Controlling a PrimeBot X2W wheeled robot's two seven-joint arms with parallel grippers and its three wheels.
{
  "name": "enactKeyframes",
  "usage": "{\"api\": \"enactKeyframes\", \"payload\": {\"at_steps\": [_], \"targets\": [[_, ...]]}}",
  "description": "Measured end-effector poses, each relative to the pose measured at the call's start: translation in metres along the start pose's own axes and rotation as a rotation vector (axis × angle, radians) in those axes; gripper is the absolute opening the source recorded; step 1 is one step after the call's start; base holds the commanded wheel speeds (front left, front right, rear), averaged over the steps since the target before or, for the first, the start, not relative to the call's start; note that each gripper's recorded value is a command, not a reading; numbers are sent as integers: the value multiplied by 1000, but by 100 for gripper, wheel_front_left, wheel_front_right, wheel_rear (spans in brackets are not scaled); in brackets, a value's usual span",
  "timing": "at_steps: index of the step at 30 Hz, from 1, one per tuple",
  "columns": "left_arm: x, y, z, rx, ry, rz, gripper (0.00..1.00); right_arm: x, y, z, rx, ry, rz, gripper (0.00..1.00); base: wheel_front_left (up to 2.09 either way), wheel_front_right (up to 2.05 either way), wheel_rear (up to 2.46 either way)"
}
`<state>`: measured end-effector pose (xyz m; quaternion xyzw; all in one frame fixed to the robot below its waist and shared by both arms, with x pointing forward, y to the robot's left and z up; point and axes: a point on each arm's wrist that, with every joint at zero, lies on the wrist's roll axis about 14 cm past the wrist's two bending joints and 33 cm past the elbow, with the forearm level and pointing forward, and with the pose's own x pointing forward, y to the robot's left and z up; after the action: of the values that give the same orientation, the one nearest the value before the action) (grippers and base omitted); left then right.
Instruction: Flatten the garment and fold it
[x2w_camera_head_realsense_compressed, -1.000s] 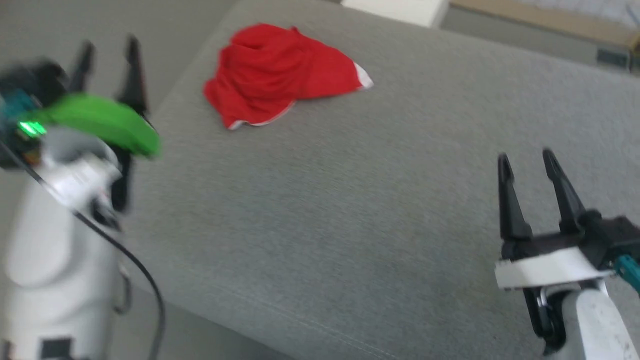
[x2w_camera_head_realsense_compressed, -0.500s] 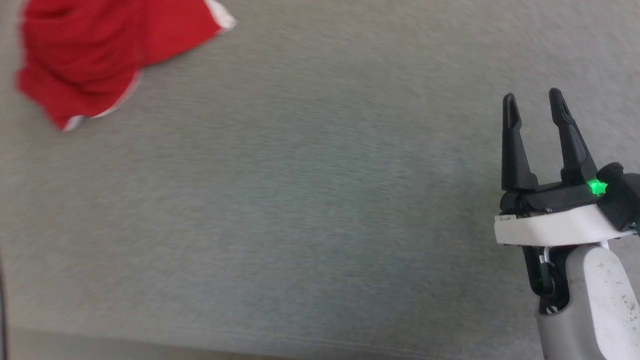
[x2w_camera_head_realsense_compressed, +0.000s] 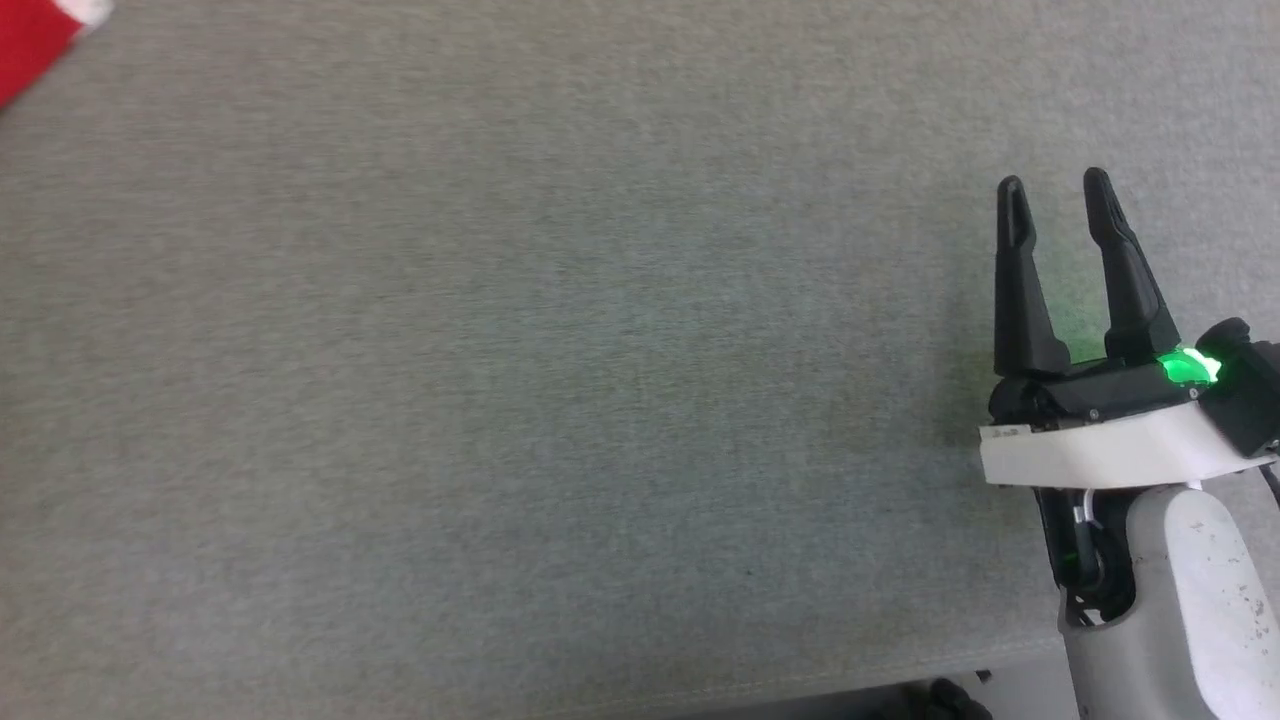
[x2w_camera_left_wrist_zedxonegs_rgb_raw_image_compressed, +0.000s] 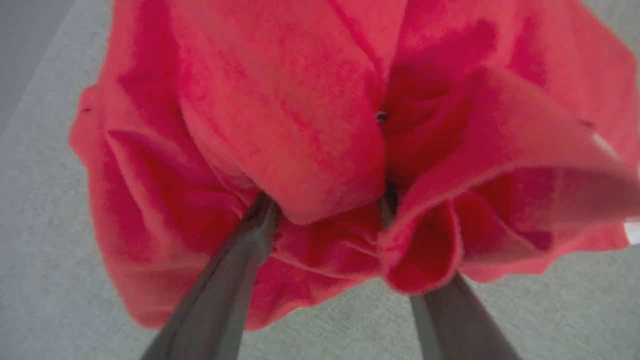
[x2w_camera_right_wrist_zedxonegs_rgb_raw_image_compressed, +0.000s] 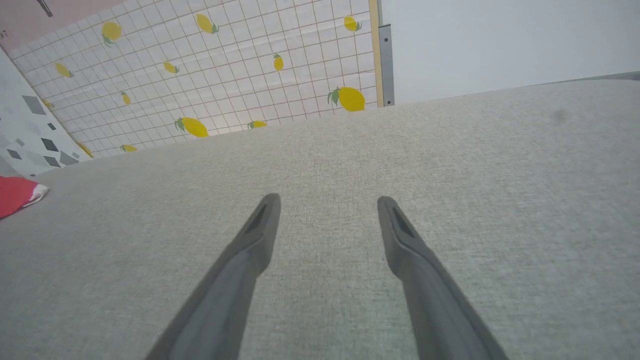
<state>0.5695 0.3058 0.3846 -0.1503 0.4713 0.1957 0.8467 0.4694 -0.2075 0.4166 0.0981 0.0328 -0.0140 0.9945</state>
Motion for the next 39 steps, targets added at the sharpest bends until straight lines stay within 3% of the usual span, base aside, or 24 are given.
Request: {"api": "enactKeyframes", "payload": {"at_steps": [3, 4, 8, 11, 17, 23, 33, 39], "targets": [[9, -11, -10, 35, 12, -26, 19, -3, -11, -6, -12, 19, -28, 100, 0, 0, 0], [10, -15, -9, 50, -4, -35, 0, -3, -13, -7, -14, 23, -33, 100, 0, 0, 0], [6, -28, 13, 111, -191, -90, 0, -4, -16, -7, -19, 24, -41, 100, 0, 0, 0], [-14, -37, 46, 196, -441, -128, 0, -5, -16, 1, -28, 5, -44, 100, 0, 0, 0], [-89, -71, 102, 269, -929, -287, 0, -12, -15, 25, -45, -46, -44, 100, 0, 0, 0], [-182, -109, 117, 329, -1215, -467, 0, -39, -13, 37, -40, -53, -53, 100, 0, 0, 0], [-308, -165, 82, 379, -1376, -756, 0, -80, -4, 81, -38, -157, -37, 100, 0, 0, 0], [-363, -213, 35, 393, -1365, -983, 0, -104, -6, 105, -52, -222, -48, 100, 0, 0, 0]]}}
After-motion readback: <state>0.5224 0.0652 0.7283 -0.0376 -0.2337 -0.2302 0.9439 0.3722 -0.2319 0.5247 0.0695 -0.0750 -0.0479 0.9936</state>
